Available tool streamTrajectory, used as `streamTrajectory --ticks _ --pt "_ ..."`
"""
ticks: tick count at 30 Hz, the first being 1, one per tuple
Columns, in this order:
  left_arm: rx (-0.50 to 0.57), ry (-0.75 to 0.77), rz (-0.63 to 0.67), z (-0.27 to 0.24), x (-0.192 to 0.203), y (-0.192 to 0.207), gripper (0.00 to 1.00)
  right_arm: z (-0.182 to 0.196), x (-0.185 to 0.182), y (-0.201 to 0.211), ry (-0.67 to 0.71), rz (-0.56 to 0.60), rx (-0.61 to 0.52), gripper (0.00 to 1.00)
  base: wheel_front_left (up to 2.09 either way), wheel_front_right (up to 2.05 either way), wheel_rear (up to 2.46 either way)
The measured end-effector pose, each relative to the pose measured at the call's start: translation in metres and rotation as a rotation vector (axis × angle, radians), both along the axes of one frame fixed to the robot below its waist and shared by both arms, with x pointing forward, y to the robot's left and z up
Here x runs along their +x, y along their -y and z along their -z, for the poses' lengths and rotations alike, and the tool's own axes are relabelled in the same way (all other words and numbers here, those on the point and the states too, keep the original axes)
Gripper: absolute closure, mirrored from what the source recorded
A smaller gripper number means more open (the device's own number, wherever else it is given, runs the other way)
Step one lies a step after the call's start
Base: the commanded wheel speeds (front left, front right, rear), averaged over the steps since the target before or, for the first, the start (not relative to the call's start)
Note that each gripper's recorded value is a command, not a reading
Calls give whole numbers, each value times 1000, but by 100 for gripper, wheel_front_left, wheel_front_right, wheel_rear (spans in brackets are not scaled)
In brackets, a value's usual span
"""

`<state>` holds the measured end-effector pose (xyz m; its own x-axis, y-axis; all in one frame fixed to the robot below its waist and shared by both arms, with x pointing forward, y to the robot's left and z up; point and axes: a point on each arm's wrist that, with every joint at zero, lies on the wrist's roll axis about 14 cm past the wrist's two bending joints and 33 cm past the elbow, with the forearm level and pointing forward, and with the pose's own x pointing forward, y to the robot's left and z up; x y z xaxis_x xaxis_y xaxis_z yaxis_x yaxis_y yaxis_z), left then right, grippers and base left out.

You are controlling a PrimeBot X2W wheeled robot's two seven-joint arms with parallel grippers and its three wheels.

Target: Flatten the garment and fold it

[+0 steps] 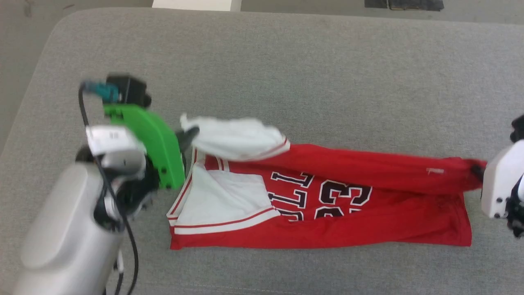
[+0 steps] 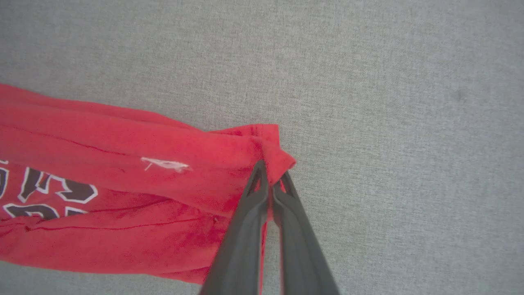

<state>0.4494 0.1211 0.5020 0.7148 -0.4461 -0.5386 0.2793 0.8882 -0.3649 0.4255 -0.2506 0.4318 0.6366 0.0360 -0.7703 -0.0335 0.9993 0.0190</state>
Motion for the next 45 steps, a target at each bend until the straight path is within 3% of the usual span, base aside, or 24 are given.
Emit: streamTrajectory --ticks 10,16,17,18,25,30,35,37,41,45 --pt "-86 -275 -121 83 -65 -10 100 43 -35 -6 -126 2 23 100 0 0 0" --pt "-128 -380 -156 111 -83 -5 100 52 -38 -12 -132 -3 36 100 0 0 0" --pt "-130 -377 -161 111 -82 -6 61 52 -38 -13 -128 -3 37 75 0 0 0" --pt "-128 -375 -160 111 -83 -6 0 52 -37 -13 -121 -3 38 0 0 0 0" --pt "-119 -270 -161 82 -69 -14 0 25 -27 -16 -3 -6 66 0 0 0 0" --pt "-122 -101 -157 27 -48 -22 0 -16 -19 -14 117 -6 94 0 0 0 0" --pt "-114 233 -244 -47 -21 -48 0 -48 -21 2 188 30 104 0 0 0 0" --pt "-59 412 -300 -73 -13 -68 0 -49 -26 12 178 53 95 0 0 0 0" --pt "8 640 -351 -91 -6 -83 0 -38 -31 22 132 71 78 0 0 0 0" --pt "60 756 -388 -82 -3 -91 0 -17 -34 22 56 64 76 0 0 0 0"
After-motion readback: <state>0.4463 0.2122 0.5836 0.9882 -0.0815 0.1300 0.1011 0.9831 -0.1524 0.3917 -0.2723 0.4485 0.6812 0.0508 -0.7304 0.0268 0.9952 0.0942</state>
